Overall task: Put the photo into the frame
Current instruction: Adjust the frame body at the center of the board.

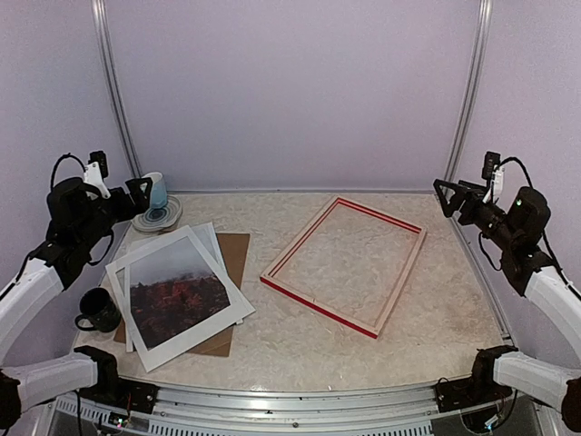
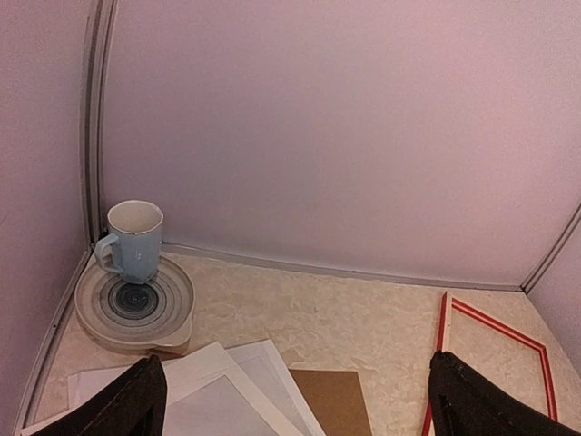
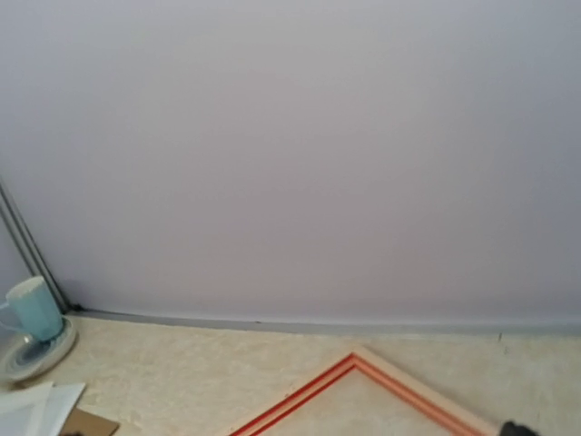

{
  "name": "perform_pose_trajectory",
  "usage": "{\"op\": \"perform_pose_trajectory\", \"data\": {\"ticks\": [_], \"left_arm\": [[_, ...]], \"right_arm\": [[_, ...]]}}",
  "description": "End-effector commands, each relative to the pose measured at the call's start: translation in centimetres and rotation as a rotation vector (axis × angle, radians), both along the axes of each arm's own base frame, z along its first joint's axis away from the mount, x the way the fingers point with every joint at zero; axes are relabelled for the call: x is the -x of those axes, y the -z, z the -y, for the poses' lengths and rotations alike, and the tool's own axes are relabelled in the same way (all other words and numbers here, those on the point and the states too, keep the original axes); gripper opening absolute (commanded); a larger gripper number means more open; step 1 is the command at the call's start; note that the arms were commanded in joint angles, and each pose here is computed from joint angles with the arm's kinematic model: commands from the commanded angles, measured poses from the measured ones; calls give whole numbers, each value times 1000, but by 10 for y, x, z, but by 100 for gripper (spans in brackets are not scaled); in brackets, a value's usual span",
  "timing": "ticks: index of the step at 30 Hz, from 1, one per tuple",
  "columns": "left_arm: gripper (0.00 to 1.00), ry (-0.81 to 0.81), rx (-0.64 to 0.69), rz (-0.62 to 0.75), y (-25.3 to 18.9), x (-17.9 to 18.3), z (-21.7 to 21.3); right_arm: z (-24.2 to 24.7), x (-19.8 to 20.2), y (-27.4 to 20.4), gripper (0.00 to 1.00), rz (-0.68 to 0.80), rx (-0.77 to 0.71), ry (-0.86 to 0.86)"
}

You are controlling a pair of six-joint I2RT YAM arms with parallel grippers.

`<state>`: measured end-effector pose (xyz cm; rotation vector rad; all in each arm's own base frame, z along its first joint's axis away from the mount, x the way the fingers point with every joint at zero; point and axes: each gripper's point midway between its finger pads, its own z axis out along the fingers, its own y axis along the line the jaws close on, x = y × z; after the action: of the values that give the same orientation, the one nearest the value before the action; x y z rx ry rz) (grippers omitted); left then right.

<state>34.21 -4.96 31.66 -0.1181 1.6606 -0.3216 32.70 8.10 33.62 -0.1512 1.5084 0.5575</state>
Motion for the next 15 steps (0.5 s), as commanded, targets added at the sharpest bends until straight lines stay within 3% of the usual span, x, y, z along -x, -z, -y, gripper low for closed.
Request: {"op": "perform_pose_trajectory", "data": {"ticks": [1,6,11,15], "left_arm": [[99,-35,15,45,-10,2,-6],[99,-70,9,31,-9,-5,-4],[99,-151,-59,-100,6,-22,-12],[99,-113,-97,-113,13,-26,-5]], "right_arm": [[5,0,-1,99,-13,-94,30],[1,-18,21,99,-142,-52,13],[5,-31,43,99,-251,-89,51],[10,-44,66,99,-376,-80,96]]}}
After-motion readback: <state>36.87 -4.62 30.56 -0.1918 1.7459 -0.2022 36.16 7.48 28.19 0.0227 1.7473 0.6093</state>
